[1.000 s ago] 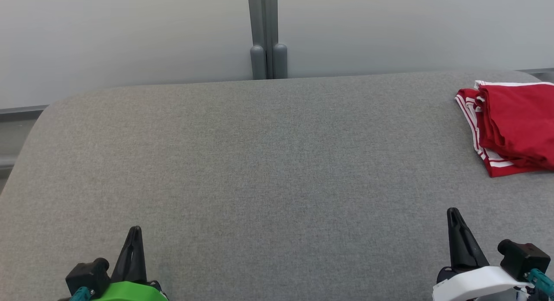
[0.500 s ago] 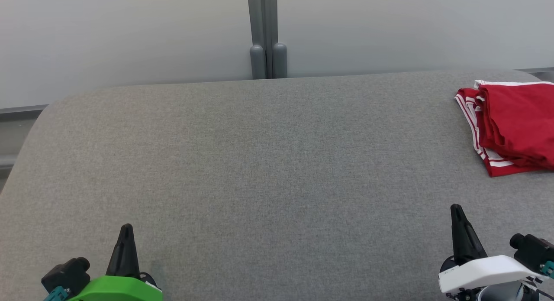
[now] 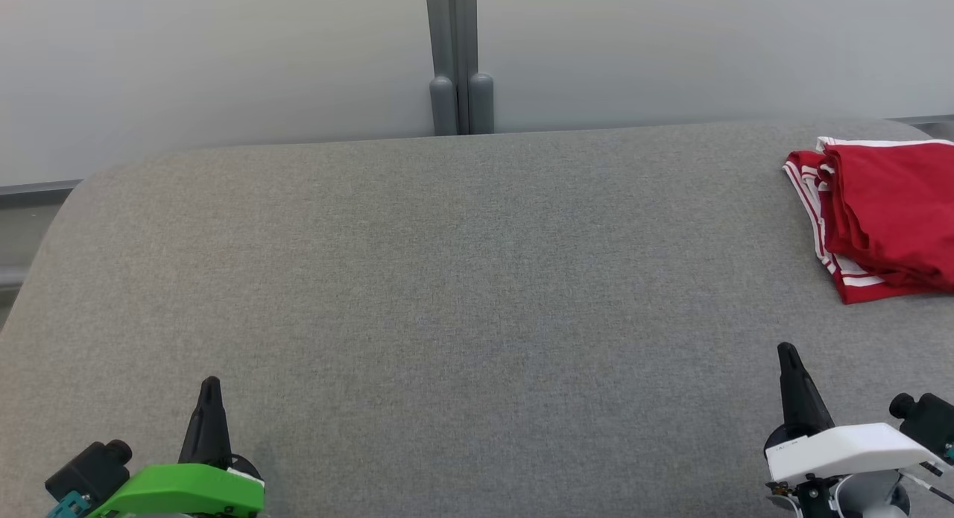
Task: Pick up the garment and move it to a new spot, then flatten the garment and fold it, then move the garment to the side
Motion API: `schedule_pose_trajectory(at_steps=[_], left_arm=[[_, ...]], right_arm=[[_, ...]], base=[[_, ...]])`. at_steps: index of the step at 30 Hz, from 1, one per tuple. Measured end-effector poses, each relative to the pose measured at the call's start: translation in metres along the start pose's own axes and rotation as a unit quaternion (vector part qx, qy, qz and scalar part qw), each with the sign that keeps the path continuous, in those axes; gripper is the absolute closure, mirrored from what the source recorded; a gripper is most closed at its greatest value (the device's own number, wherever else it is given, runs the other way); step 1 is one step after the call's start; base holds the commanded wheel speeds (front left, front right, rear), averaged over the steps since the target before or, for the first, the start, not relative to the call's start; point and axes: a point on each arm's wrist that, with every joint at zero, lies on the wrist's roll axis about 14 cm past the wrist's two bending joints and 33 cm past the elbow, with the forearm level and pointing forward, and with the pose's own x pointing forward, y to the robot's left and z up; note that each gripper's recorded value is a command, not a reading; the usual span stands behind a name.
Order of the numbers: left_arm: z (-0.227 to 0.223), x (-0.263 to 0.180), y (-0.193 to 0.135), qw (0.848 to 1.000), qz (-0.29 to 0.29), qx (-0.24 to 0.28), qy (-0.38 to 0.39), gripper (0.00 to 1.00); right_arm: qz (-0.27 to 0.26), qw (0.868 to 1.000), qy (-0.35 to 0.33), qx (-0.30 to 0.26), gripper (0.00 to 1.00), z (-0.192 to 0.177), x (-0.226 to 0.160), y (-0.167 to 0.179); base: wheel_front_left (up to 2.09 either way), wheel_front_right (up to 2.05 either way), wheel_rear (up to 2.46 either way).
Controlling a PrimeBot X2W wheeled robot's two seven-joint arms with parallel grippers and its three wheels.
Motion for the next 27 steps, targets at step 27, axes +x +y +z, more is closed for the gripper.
schedule_pose_trajectory(at_steps=[27], left_arm=[[0.009, 0.009, -0.006, 0.987, -0.005, -0.163, 0.002, 1.0]], right_arm=[[-0.011, 0.988, 0.006, 0.155, 1.0, 0.003, 0.011, -0.002]], base=[[0.0, 0.0, 0.0]])
